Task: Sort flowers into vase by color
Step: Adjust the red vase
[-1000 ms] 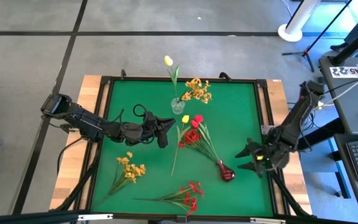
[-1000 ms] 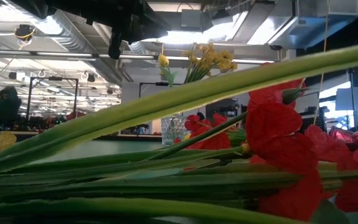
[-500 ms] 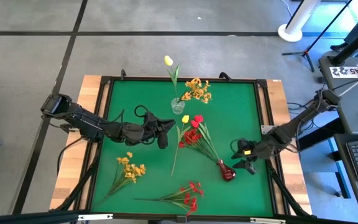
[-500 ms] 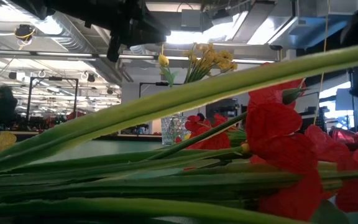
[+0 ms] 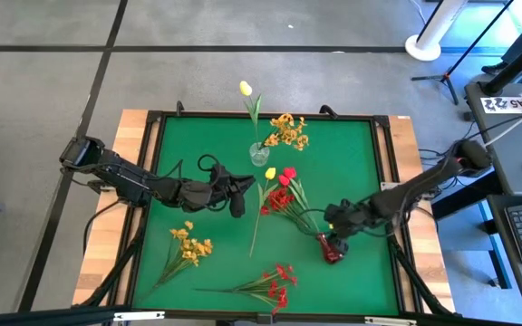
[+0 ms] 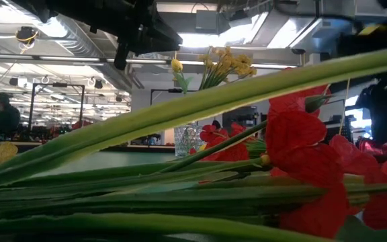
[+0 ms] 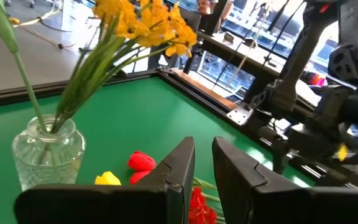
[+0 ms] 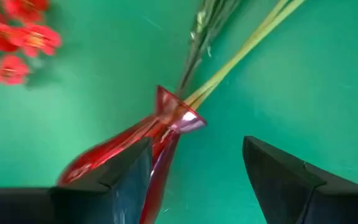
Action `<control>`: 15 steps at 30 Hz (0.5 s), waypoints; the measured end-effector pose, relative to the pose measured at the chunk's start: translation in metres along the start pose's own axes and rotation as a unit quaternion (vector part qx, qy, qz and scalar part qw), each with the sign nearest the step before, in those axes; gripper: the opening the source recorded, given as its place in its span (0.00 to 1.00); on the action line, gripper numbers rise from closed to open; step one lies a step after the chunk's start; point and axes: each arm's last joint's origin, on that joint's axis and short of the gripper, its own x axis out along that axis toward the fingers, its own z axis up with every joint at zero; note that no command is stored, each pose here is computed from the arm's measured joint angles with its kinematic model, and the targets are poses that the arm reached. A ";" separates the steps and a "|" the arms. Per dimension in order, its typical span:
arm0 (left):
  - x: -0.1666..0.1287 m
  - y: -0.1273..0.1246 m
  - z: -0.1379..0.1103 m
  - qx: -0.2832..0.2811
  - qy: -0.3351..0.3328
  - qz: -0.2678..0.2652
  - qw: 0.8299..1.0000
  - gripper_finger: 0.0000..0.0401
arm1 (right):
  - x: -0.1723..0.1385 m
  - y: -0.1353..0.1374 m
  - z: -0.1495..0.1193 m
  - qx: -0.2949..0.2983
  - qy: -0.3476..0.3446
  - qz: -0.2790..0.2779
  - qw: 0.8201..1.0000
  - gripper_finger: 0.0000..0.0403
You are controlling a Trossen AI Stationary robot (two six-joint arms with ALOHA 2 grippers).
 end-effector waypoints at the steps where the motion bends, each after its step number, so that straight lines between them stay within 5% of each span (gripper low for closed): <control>1: 0.000 0.000 0.000 0.000 0.002 -0.003 1.000 0.14 | 0.004 0.001 0.003 0.002 0.008 -0.004 1.000 0.62; 15: 0.000 0.002 -0.004 0.015 0.019 0.004 1.000 0.14 | 0.026 0.021 0.019 0.019 0.041 0.013 0.999 0.62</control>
